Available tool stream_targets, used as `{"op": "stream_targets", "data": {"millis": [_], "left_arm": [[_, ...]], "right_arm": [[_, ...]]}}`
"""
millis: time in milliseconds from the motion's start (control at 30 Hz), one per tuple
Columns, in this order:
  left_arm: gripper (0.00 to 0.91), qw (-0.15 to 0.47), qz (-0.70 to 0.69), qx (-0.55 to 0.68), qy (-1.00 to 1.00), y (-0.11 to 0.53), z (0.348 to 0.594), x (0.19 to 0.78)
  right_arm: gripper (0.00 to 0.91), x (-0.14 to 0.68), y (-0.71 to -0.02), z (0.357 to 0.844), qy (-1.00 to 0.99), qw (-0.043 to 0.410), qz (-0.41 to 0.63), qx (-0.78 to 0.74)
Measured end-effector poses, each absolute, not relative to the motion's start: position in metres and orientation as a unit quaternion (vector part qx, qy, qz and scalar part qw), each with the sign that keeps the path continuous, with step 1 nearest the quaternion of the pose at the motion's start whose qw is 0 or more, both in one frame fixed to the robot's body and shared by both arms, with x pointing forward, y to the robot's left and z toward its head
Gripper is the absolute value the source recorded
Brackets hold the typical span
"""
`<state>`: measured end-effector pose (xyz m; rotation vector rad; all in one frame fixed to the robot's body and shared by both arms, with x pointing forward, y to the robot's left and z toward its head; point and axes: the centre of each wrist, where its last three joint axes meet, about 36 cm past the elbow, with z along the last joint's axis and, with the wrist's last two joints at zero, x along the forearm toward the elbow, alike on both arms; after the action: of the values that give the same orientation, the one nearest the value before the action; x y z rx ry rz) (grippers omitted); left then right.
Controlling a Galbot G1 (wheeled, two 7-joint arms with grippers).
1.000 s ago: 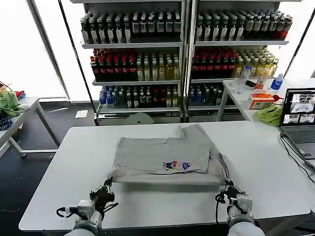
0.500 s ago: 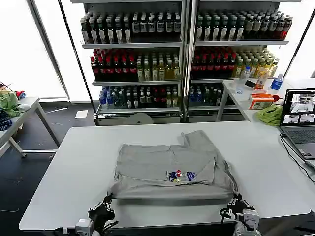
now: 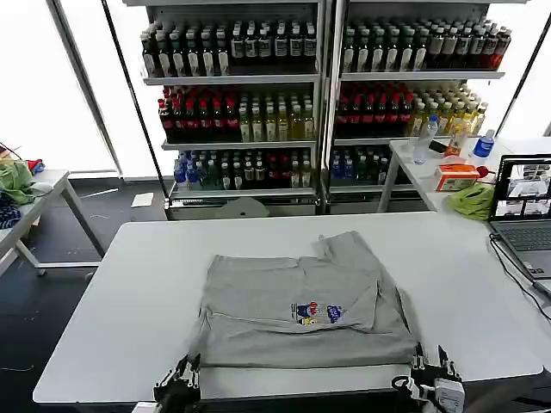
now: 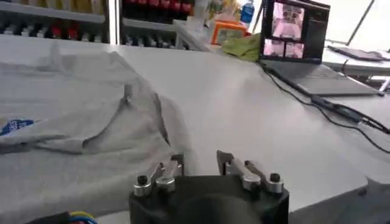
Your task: Fold and organize the clothes.
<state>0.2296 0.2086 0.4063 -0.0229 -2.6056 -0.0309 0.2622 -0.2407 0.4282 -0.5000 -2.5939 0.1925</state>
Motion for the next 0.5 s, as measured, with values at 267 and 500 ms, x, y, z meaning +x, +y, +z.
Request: {"op": "stream_targets", "data": {"millis": [267,500], "left_arm": [[0.907,0.249,-0.018,0.005,-0.968,0.215,0.418,0.225],[0.907,0.220,-0.028,0.020,-0.975,0.228,0.439,0.233]], "right_arm": [[0.907,0.271,-0.255,0.442,-0.952,0.221,0.064,-0.202],[0.907,0.288,-0.274,0.455,-0.956,0.191,0.041,-0.219]]}}
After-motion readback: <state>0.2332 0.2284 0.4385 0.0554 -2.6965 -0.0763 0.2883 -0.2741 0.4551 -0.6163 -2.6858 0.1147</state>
